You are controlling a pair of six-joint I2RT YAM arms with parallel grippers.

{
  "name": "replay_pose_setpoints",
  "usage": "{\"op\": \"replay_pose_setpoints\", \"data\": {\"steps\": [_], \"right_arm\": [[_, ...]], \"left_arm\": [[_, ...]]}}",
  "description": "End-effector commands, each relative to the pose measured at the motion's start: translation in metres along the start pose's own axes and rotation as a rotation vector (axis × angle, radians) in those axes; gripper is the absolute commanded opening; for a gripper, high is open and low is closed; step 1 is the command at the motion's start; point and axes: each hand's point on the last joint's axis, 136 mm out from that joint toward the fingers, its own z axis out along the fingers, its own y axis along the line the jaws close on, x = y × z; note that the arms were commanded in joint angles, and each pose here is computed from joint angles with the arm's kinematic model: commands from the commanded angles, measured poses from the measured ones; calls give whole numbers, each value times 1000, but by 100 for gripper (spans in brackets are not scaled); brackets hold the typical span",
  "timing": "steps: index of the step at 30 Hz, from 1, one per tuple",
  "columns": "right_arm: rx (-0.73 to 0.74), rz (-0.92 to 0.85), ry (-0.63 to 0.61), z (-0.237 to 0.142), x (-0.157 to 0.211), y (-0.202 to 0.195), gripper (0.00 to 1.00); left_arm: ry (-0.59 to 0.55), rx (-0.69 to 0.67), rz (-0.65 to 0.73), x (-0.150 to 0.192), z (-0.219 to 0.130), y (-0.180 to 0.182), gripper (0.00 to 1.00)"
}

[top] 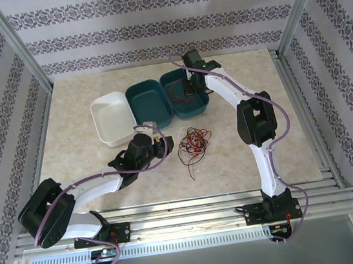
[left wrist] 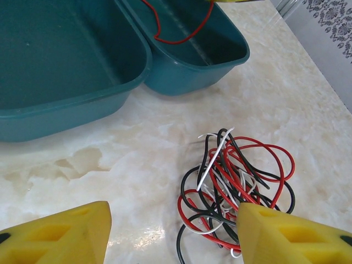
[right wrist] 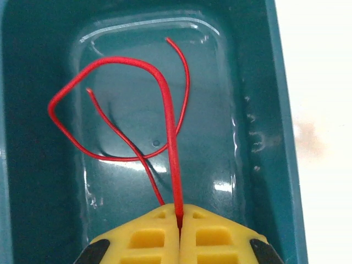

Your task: Untangle the cables

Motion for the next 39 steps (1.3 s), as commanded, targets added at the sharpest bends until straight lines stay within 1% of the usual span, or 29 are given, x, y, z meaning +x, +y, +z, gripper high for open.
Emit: {"op": "replay_pose_setpoints", "data": {"steps": [1, 6, 8, 13, 16, 18, 23, 28, 34, 39], "right_arm": [[70, 28, 76, 6, 13, -15, 0], [86, 42, 104, 5, 17, -19, 1], [87, 42, 94, 0, 15, -19, 6], [95, 47, 66, -16, 13, -22, 25], [95, 50, 50, -27, 12, -23, 35], [97, 54, 37, -35, 12, -24, 37], [82, 60, -12, -53, 10, -23, 40], [44, 58, -42, -60, 5, -18, 39], [14, 62, -10, -49, 8, -9, 38], [-4, 35, -3, -60, 18, 4, 36]], "left_arm": [[3, -29, -8, 0, -1, 8, 62], [12, -25, -9, 1, 0, 7, 62], [15, -22, -7, 1, 0, 6, 62], [19, -16, -7, 1, 2, 4, 62], [20, -14, -6, 2, 3, 4, 62], [19, -12, -7, 1, 3, 3, 63], [23, -11, -11, 3, 3, 4, 63], [24, -6, -14, 3, 2, 3, 63], [21, -7, -25, 5, 0, 5, 63], [15, -21, -28, 6, -5, 9, 63]]}}
